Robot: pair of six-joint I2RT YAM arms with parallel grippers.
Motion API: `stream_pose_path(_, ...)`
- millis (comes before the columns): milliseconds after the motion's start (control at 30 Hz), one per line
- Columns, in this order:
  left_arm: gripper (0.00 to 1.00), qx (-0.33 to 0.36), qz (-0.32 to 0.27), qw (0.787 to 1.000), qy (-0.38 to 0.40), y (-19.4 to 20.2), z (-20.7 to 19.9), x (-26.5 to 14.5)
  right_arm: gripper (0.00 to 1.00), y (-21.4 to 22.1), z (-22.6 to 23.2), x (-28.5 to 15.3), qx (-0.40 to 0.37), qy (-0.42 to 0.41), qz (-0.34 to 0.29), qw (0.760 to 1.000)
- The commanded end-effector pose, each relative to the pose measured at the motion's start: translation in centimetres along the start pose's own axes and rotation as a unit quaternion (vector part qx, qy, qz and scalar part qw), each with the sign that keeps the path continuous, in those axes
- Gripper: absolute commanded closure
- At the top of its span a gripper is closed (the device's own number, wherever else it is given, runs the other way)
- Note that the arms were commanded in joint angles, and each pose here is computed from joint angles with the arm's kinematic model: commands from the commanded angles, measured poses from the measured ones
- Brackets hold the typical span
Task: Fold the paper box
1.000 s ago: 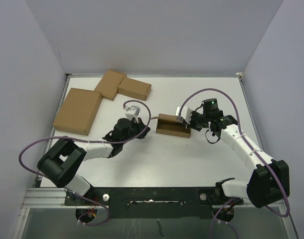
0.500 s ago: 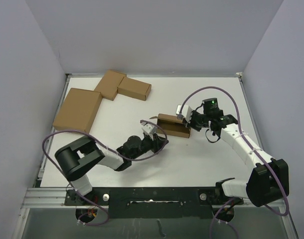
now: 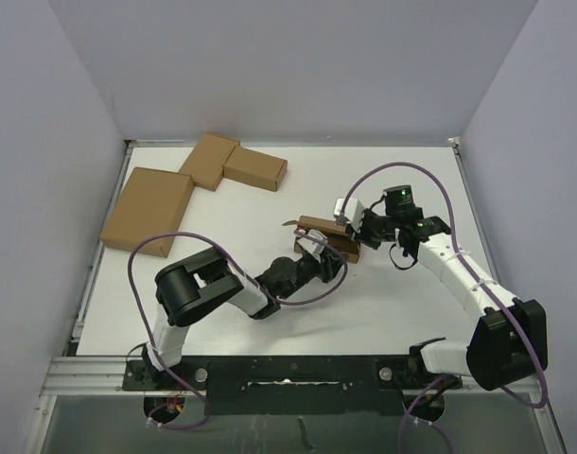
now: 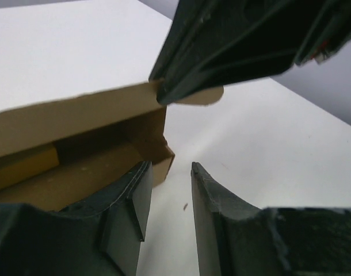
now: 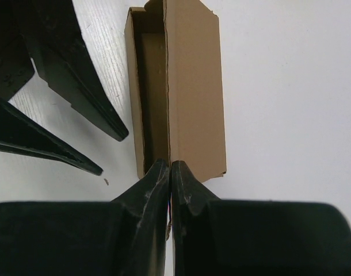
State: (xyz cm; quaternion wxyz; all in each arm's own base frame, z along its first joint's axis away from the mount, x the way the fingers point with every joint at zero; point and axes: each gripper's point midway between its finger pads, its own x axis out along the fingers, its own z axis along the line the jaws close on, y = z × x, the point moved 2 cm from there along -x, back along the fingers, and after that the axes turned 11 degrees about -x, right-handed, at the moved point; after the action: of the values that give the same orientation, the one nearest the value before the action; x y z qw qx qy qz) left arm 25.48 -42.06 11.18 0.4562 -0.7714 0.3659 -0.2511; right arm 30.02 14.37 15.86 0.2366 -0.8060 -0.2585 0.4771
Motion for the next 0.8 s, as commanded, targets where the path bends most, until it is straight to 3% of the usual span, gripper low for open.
stream_pose_path(0, 0.69, -0.020, -0.060, 0.998, -0.003, -2.1, -0.8, 2.3, 0.98, -1.0, 0.2, 0.0, 0.011, -0.014, -0.014, 1.000)
stream_pose_path(767, 0.73, -0.046, -0.041, 0.997, -0.040, 1.8, 0.2, 5.6, 0.98, -1.4, 0.2, 0.0, 0.013, -0.015, -0.022, 1.000)
